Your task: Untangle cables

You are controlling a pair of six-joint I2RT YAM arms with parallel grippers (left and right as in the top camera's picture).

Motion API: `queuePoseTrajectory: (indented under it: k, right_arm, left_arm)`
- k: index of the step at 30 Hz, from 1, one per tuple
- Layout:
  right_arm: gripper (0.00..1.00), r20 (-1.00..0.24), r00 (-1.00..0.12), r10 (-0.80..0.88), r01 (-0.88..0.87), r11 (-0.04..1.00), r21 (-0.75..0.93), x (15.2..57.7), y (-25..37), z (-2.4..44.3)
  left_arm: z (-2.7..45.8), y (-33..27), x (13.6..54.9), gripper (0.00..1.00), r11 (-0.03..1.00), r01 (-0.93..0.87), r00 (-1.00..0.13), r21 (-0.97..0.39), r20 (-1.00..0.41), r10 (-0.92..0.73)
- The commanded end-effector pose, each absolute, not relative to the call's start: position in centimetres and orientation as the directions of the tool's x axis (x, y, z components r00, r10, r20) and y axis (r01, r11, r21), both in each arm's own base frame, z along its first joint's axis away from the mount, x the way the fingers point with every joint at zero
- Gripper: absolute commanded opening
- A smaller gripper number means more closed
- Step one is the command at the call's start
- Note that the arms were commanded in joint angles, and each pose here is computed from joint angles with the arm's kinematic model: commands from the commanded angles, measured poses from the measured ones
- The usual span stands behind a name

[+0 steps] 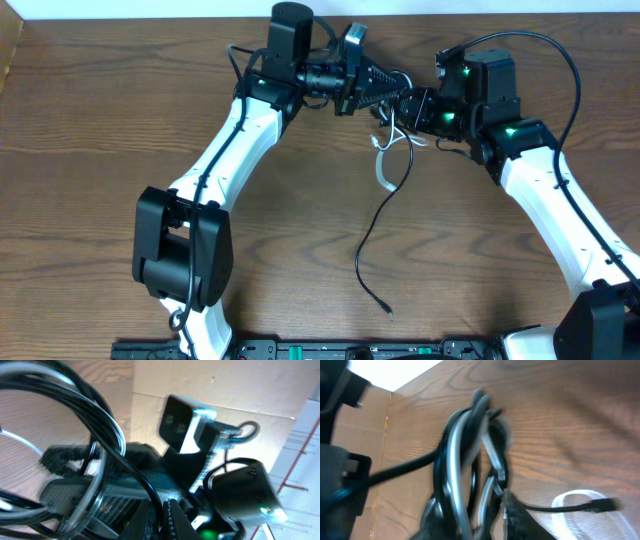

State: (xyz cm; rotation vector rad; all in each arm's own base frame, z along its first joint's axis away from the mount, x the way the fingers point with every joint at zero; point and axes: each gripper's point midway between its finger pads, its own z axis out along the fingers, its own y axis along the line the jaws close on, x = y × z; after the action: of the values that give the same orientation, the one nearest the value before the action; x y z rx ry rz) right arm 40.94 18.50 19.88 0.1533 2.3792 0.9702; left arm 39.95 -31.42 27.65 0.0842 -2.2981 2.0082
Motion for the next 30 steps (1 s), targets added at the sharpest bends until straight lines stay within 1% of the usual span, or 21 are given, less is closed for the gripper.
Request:
queuePoseTrajectory:
  k: [1, 6, 10, 13, 16, 18, 21, 24, 25, 26, 27, 28, 30]
  right_arm:
    - [0.01, -0.392, -0.872, 0.293, -0.041, 0.754, 0.656, 40.7, 18.6, 16.8]
    - [0.01, -0.352, -0.879, 0.322, 0.046, 0.792, 0.609, 40.7, 16.7, 14.7]
    - [0.01, -0.324, -0.879, 0.35, 0.113, 0.812, 0.572, 40.5, 14.0, 13.7]
    - [0.01, -0.31, -0.887, 0.343, 0.123, 0.821, 0.557, 40.1, 12.6, 13.2]
    - [0.01, -0.303, -0.904, 0.3, 0.087, 0.825, 0.558, 39.5, 12.7, 13.1]
    - [0.01, -0.309, -0.916, 0.255, 0.031, 0.814, 0.58, 39.2, 13.5, 13.4]
    - [0.01, -0.355, -0.924, 0.14, -0.13, 0.759, 0.638, 38.6, 15.6, 14.7]
    - [0.01, -0.346, -0.93, 0.127, -0.143, 0.741, 0.656, 38.3, 15.9, 14.8]
    - [0.01, -0.337, -0.934, 0.121, -0.15, 0.722, 0.676, 38.2, 16.2, 14.9]
    - [0.01, -0.33, -0.937, 0.116, -0.155, 0.707, 0.69, 38.1, 16.3, 14.9]
    - [0.01, -0.326, -0.94, 0.104, -0.171, 0.685, 0.708, 37.9, 16.6, 15.0]
    - [0.01, -0.325, -0.941, 0.09, -0.186, 0.664, 0.724, 37.7, 16.8, 15.1]
    - [0.01, -0.321, -0.944, 0.081, -0.194, 0.649, 0.735, 37.6, 16.9, 15.1]
  left_arm:
    - [30.3, -30.6, 39.4, 0.07, 0.077, -0.065, -0.995, -0.995, 0.07, 0.075]
    - [31.6, -29.1, 40.4, 0.08, 0.041, 0.025, -0.998, -0.999, -0.023, 0.063]
    - [31.6, -26.5, 42.2, 0.08, 0.041, 0.101, -0.995, -0.994, -0.101, 0.003]
    - [31.6, -24.4, 43.4, 0.07, 0.047, 0.132, -0.99, -0.99, -0.134, -0.044]
    - [31.5, -23.5, 43.8, 0.08, 0.057, 0.225, -0.972, -0.973, -0.228, -0.055]
    - [30.8, -23.8, 43.6, 0.08, 0.066, 0.246, -0.968, -0.967, -0.249, -0.043]
    - [29.5, -25.2, 42.4, 0.07, 0.078, 0.28, -0.96, -0.957, -0.281, 0.004]
    - [28.1, -27.1, 40.5, 0.07, 0.082, 0.334, -0.942, -0.939, -0.329, 0.074]
    - [27.2, -28.2, 39.5, 0.08, 0.094, 0.367, -0.928, -0.925, -0.357, 0.106]
    - [26.5, -28.7, 39.3, 0.11, 0.12, 0.373, -0.926, -0.92, -0.361, 0.109]
    - [25.5, -29.2, 39.4, 0.13, 0.168, 0.371, -0.928, -0.914, -0.358, 0.102]
    - [24.3, -29.5, 39.7, 0.13, 0.233, 0.358, -0.934, -0.904, -0.348, 0.085]
    - [21.3, -29.5, 40.5, 0.15, 0.404, 0.294, -0.951, -0.866, -0.308, 0.03]
